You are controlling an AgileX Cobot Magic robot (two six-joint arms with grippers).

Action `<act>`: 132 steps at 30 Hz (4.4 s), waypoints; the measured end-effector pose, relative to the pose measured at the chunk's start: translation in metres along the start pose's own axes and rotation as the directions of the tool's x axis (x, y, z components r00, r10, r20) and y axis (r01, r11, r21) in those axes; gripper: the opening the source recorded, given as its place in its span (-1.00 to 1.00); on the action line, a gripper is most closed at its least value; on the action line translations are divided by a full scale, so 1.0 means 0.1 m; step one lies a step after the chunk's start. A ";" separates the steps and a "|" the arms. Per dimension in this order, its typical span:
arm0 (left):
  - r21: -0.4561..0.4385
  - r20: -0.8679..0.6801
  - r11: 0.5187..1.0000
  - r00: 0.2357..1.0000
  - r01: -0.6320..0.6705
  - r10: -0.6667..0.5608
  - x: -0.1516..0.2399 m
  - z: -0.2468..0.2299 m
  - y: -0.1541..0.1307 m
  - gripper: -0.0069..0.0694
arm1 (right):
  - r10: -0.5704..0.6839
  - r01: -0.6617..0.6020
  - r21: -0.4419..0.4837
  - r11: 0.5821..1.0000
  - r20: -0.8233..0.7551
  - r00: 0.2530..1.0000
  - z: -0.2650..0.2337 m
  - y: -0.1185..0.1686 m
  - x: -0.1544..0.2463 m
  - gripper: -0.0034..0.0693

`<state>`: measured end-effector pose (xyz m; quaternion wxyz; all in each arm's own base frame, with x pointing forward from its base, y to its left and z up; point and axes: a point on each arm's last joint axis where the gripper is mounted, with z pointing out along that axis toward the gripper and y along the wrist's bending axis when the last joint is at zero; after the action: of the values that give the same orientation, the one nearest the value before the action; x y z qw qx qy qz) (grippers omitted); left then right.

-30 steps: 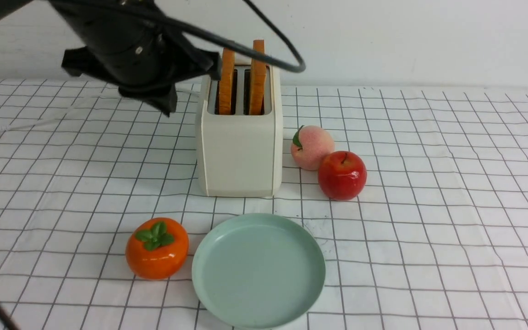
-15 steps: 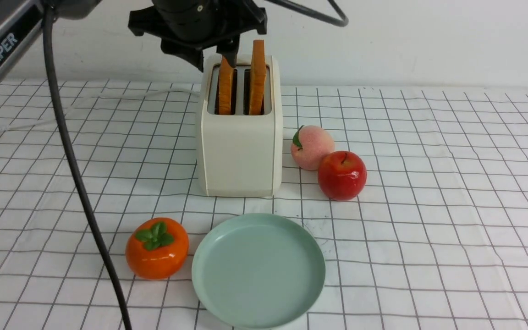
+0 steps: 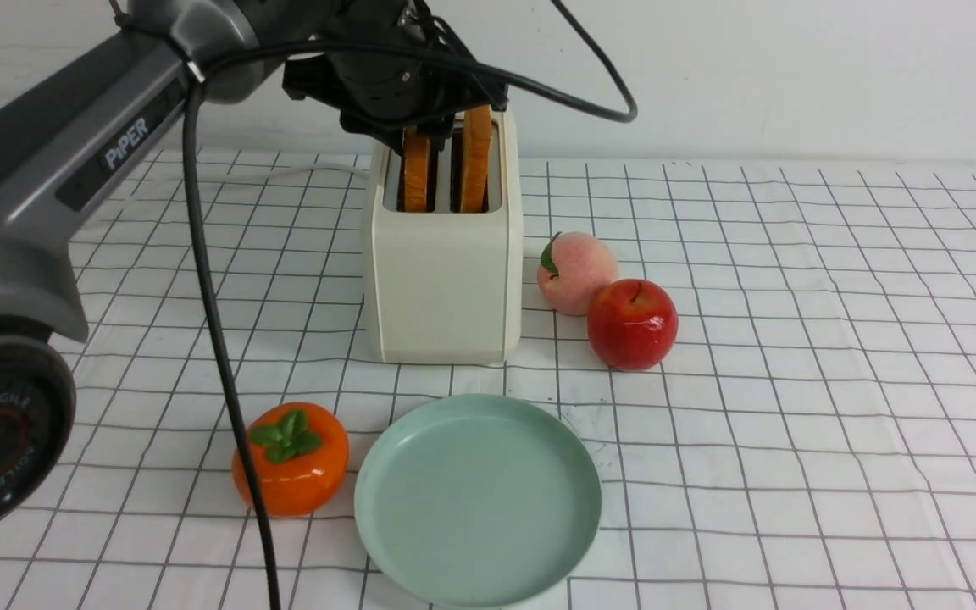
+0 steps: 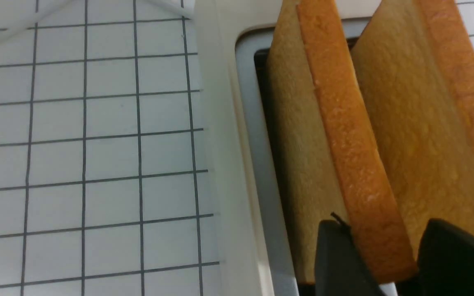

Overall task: Take toasted bread from bread machine on white checkered table place on plate.
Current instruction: 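Reach for a toast slice standing in the toaster with the left gripper, then place the slice of bread on the plate with the left gripper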

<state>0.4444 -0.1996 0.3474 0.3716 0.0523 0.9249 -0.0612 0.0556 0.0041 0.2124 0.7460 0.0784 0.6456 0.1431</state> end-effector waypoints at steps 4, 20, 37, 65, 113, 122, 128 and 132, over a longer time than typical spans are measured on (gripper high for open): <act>-0.003 -0.010 1.000 1.000 -0.001 0.001 0.03 0.09 -0.01 -0.20 | 0.001 -0.001 0.000 1.000 0.000 1.000 0.00 0.00 0.00 -0.24; -0.044 0.021 0.999 1.000 -0.017 0.018 -0.03 -0.03 0.04 -0.56 | 0.002 -0.002 0.000 1.000 0.000 1.000 0.00 0.00 0.00 -0.24; 0.005 0.233 1.000 0.972 0.023 -0.023 -0.32 -1.21 0.17 -0.56 | 0.002 -0.002 0.000 1.000 0.000 1.000 0.00 0.00 0.00 -0.24; 0.378 -0.036 0.910 0.985 0.169 -0.168 1.76 -1.92 0.47 -0.56 | -0.001 0.001 0.000 1.000 0.000 1.000 0.00 0.00 0.00 -0.24; 0.508 -0.441 0.679 0.837 0.530 -0.323 2.11 -0.34 0.77 -0.56 | -0.001 0.001 0.000 1.000 0.000 1.000 0.00 0.00 0.00 -0.24; 0.486 -0.422 0.725 0.858 0.488 -0.294 2.14 -0.31 0.71 -0.56 | -0.001 0.001 0.000 1.000 0.000 1.000 0.00 0.00 0.00 -0.24; 0.470 -0.366 0.775 0.892 0.424 -0.266 2.16 -0.28 0.52 -0.56 | -0.001 0.001 0.000 1.000 0.000 1.000 0.00 0.00 0.00 -0.24; 0.453 -0.345 0.785 0.895 0.422 -0.282 2.15 -0.26 0.54 -0.56 | -0.001 0.001 0.000 1.000 0.000 1.000 0.00 0.00 0.00 -0.24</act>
<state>0.2797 -0.1316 0.2133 0.2017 -0.0174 0.9072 -0.3687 0.0556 0.0041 0.2124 0.7460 0.0778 0.6458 0.1426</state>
